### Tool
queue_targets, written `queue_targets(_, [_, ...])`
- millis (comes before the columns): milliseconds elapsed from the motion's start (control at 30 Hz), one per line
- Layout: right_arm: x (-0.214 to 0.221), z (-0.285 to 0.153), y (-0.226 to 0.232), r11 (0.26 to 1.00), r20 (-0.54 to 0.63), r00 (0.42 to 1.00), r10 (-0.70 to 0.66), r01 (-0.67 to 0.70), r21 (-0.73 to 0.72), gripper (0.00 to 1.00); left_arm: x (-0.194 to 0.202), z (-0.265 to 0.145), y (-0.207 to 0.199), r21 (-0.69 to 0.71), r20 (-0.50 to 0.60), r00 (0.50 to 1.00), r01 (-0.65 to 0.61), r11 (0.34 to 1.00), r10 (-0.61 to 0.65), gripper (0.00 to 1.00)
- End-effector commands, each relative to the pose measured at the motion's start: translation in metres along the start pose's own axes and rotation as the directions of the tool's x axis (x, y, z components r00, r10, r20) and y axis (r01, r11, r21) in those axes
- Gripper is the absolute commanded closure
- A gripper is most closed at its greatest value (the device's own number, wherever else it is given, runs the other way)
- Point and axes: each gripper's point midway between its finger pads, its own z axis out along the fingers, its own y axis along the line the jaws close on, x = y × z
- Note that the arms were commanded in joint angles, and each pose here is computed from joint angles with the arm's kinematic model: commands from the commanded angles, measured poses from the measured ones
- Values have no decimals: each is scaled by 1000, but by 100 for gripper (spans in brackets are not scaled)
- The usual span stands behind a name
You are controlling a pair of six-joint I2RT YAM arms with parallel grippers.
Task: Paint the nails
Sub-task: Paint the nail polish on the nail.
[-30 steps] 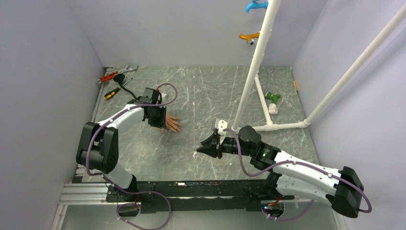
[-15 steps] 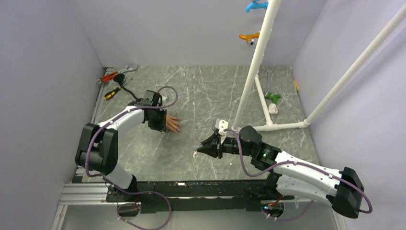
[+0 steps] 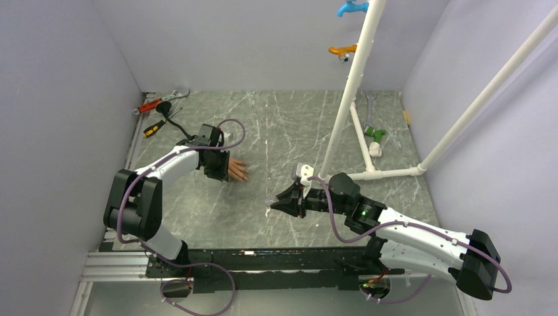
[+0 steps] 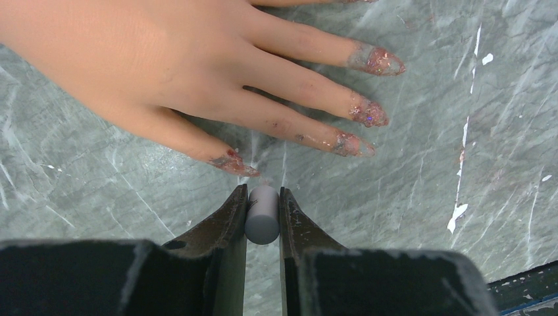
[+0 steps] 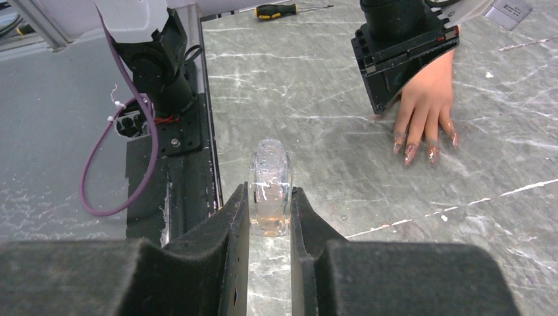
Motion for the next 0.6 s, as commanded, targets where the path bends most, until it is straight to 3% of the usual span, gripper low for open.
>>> queue_targets(0, [-39, 1, 5, 999, 103, 994, -32, 35, -21, 100, -17, -11, 2, -16, 54, 999, 4, 1000, -3, 100])
queue_targets(567, [-38, 1, 4, 999, 102, 994, -33, 35, -19, 100, -27, -11, 12, -38, 67, 997, 28, 999, -26, 100])
